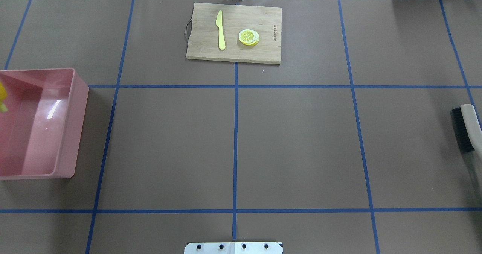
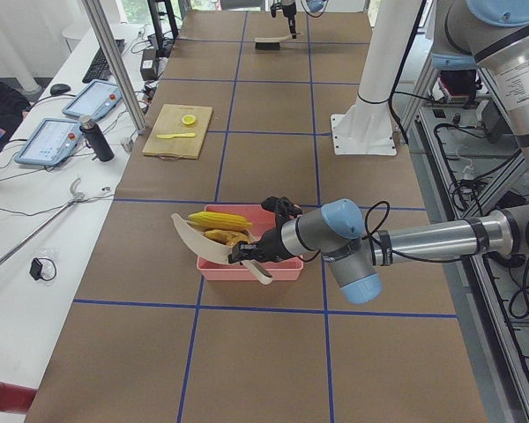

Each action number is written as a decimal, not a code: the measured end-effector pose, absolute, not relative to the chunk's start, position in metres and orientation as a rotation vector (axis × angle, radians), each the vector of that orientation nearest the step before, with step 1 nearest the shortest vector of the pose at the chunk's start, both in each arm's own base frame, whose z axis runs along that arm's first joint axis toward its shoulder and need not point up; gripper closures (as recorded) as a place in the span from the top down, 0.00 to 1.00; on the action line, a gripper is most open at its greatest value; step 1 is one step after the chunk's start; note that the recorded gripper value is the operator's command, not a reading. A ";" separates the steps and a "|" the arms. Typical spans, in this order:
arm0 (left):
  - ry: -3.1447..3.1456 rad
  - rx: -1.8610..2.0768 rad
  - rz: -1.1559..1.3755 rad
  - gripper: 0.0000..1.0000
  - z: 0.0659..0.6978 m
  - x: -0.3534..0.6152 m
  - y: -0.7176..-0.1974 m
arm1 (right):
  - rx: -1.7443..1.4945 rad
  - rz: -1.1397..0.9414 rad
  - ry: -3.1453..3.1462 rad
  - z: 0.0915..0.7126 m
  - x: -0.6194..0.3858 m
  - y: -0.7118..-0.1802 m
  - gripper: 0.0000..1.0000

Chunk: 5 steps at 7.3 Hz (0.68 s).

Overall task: Sweep and dump trash into bin
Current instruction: 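Tilt the dustpan with the left gripper to dump the food into the bin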

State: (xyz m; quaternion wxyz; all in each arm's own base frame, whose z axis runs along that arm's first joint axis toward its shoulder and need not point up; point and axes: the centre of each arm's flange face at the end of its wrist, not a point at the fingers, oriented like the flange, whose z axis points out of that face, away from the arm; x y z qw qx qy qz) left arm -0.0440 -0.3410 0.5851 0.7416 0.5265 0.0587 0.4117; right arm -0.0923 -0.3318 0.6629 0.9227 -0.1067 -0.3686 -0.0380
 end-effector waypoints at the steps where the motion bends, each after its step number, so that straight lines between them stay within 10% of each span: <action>1: 0.071 1.181 0.959 0.00 0.577 -0.045 -0.343 | -0.211 -0.067 -0.783 0.657 -0.090 -0.337 1.00; 5: -0.124 1.259 1.135 0.00 0.556 -0.046 -0.352 | -0.116 -0.004 -0.846 0.640 -0.052 -0.370 1.00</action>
